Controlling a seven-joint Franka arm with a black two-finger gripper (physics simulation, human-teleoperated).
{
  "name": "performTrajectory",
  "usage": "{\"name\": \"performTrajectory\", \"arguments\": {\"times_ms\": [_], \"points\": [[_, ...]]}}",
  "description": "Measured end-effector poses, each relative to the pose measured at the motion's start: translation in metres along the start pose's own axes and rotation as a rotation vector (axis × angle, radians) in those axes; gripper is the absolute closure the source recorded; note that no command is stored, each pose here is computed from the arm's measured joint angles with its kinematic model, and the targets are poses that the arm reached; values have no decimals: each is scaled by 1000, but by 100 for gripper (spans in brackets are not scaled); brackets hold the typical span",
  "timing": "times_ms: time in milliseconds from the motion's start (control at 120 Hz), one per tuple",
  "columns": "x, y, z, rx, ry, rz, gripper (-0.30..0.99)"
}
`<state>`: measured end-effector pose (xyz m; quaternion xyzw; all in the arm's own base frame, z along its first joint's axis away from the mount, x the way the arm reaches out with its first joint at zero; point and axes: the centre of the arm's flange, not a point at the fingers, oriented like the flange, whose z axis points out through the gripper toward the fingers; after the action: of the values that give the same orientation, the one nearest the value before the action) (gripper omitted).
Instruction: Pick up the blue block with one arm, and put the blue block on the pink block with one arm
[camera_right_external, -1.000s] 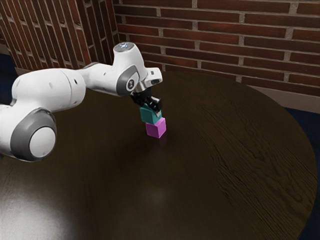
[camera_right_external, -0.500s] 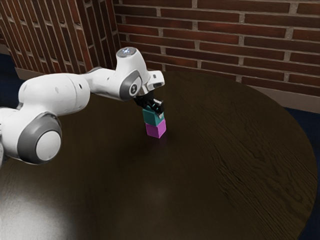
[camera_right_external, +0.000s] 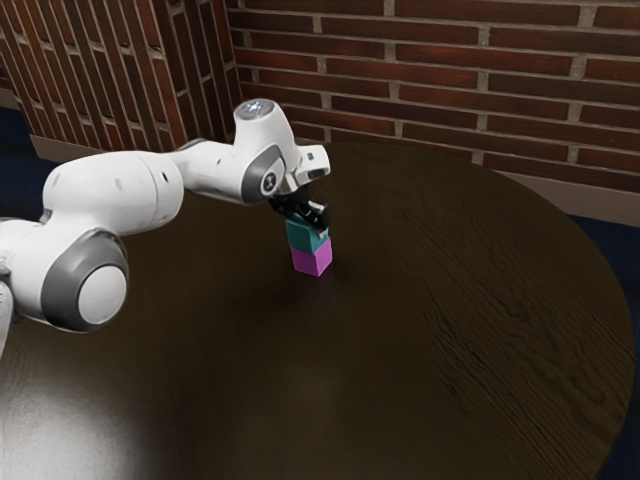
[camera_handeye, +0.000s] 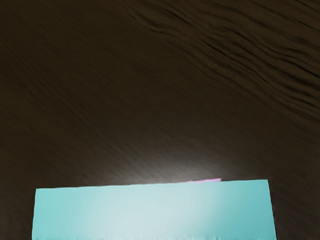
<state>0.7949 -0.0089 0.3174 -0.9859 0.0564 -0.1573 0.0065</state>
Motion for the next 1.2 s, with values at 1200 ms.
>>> {"name": "performTrajectory", "arguments": {"times_ms": [1200], "points": [[9,-14,-132,-35,-30,45,0]]}}
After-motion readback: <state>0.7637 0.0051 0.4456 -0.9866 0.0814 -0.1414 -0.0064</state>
